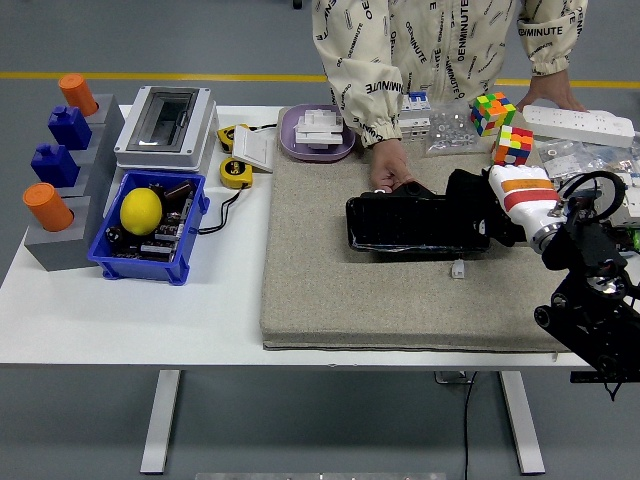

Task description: Pick the rag up,wipe the panel,place it on the desk

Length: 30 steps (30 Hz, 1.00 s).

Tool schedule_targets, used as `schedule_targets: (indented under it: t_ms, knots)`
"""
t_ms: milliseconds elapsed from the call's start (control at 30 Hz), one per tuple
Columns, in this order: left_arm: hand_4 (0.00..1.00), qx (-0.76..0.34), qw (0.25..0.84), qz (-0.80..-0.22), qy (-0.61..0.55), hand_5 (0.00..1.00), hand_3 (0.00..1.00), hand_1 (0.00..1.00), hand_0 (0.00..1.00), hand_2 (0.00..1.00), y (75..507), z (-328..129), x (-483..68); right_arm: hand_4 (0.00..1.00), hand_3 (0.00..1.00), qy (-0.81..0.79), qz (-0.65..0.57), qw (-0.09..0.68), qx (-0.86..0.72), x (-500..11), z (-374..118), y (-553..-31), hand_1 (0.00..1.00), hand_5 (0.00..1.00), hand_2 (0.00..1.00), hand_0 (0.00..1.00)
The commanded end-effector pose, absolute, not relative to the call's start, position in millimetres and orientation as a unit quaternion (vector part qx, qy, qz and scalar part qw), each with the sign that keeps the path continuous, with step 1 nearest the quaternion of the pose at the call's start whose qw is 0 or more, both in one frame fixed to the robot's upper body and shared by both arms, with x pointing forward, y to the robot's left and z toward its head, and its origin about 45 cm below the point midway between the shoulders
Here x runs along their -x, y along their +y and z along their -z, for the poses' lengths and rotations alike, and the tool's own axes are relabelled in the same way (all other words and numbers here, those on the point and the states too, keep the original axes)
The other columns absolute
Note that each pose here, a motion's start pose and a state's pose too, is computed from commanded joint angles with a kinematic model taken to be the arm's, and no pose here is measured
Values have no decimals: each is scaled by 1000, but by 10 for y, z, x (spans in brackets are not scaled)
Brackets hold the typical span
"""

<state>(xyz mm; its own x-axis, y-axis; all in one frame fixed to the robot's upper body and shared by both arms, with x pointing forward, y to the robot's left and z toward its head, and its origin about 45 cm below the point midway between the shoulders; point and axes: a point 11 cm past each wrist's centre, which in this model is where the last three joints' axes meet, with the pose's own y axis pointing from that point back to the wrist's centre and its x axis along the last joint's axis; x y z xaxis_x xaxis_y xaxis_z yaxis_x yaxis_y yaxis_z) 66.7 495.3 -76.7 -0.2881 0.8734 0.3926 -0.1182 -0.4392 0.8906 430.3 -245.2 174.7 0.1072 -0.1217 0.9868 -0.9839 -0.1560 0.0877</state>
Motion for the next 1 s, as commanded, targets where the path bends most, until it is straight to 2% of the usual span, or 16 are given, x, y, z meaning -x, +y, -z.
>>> schedule_targets:
  t_ms: [1000]
  knots:
    - [681, -482, 355, -699, 392, 446, 580, 662, 651, 695, 4963, 760, -677, 879, 528, -394, -518, 321, -688, -4026, -1992, -805, 458, 243, 509, 370]
